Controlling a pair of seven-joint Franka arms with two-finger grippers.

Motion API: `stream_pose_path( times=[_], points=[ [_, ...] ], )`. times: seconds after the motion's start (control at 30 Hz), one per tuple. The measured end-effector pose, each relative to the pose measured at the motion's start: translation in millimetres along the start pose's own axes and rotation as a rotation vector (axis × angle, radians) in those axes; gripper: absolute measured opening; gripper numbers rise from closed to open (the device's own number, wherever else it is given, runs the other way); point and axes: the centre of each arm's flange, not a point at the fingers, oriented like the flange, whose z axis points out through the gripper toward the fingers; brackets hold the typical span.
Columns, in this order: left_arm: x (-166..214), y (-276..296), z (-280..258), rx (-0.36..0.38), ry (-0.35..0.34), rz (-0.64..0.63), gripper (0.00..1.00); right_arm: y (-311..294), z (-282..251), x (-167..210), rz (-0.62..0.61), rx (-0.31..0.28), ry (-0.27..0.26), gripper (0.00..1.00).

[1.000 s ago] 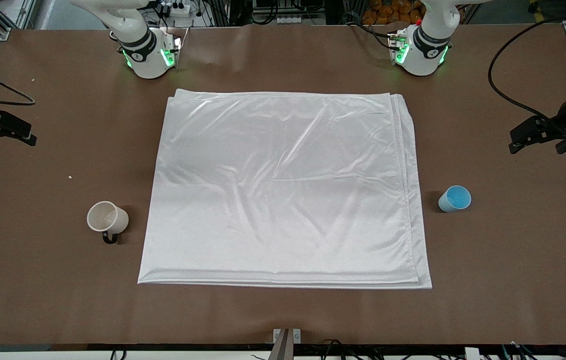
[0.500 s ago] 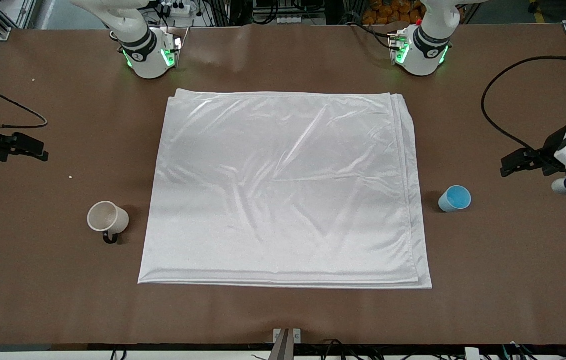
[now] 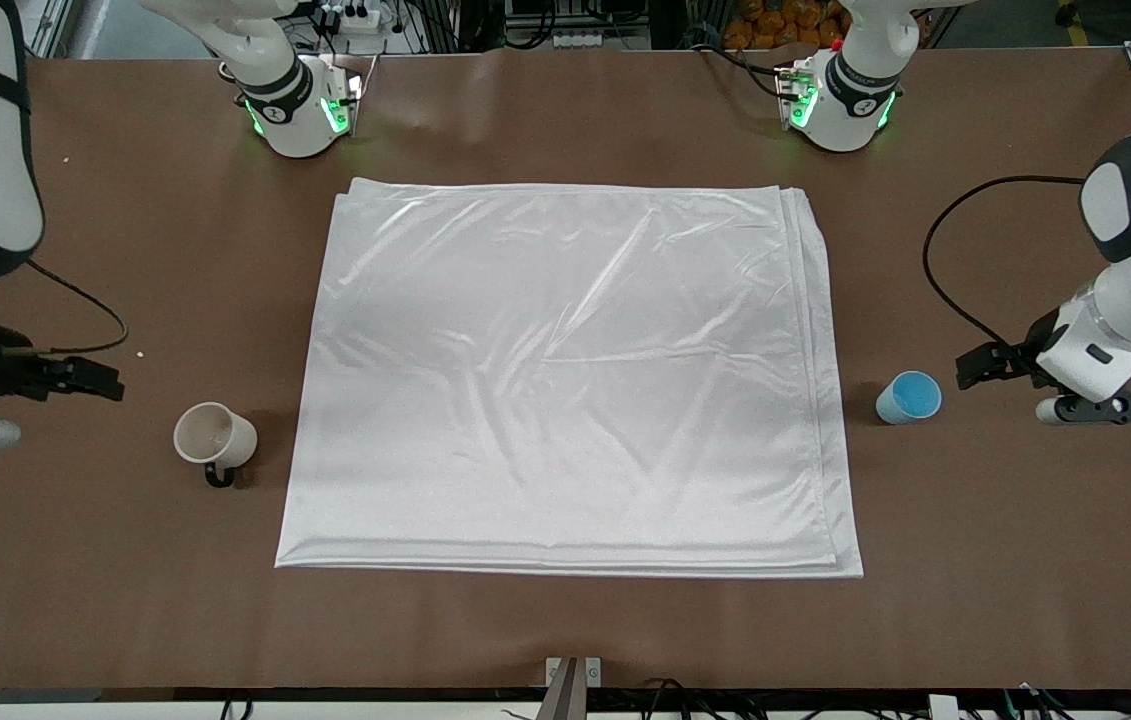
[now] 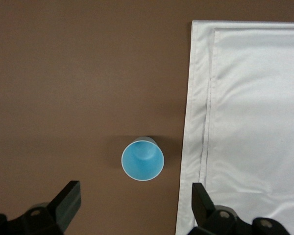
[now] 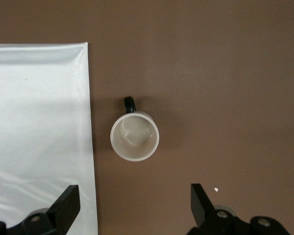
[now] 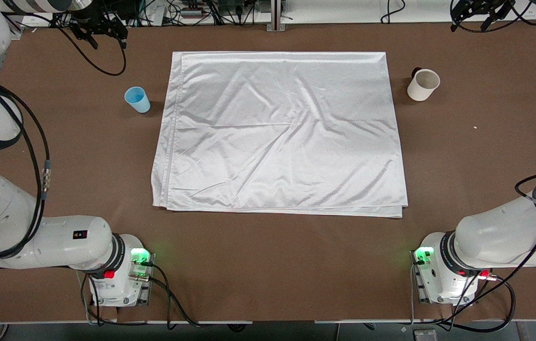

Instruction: Place blue cup into white mug on cloth

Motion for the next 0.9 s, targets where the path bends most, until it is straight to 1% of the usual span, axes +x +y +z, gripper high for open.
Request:
stream_pose_path(
  times=[0.23, 0.57, 0.67, 0.9],
  points=[
    [-11.2, -1.3, 35.0, -0.001, -0.008, -0.001, 1.00, 7.3, 56.0, 38.3, 0.007, -0.011, 0.068, 1.00],
    [-17.5, -17.3, 66.6, -0.001, -0.025, -0.028, 1.00, -2.8, 99.4, 76.0, 0.002, 0.014, 0.103, 1.00],
    [-16.8, -24.3, 79.6, -0.003, -0.029, -0.039, 1.00, -9.3, 122.9, 82.0, -0.006, 0.020, 0.092, 1.00],
    [-15.8, -29.3, 108.2, -0.006, -0.014, -0.047, 1.00, -29.0, 177.1, 85.2, -0.036, 0.026, 0.034, 1.00]
  ],
)
